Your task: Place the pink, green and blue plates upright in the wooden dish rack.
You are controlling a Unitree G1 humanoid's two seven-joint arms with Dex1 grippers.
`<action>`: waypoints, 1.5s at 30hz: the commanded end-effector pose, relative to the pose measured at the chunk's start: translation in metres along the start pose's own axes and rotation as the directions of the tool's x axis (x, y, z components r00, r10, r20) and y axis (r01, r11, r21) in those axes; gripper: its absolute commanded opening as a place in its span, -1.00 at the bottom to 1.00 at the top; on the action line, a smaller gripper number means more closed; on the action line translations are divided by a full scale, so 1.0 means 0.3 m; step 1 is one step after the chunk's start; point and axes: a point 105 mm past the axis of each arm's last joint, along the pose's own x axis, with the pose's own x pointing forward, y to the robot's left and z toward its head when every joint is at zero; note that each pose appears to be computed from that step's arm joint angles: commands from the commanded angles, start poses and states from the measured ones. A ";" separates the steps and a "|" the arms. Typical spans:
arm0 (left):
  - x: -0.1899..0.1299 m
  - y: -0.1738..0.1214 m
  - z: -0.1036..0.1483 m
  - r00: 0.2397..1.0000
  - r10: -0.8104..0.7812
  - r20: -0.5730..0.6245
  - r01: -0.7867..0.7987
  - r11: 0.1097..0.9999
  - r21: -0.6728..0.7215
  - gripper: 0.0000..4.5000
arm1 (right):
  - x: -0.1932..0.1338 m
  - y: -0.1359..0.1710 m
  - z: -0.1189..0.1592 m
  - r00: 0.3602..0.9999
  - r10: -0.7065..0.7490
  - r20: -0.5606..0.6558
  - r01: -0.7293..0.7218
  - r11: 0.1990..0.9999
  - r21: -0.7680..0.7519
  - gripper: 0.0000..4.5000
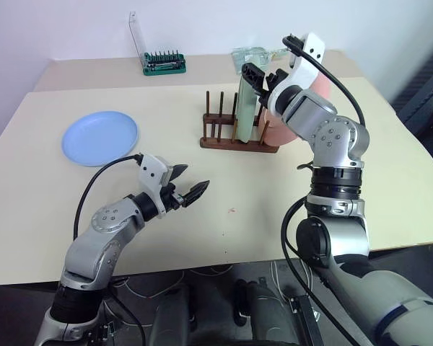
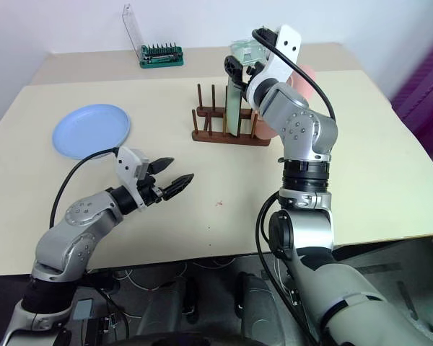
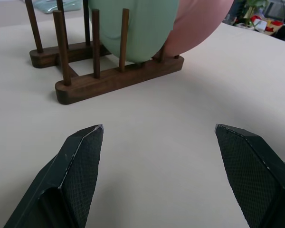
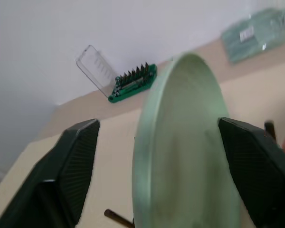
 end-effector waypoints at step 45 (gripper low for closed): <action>-0.247 0.697 0.006 0.476 0.834 -0.278 -0.693 0.161 -0.702 -0.98 | -0.315 0.352 -0.274 0.603 0.666 -0.439 -0.686 0.152 -0.712 0.70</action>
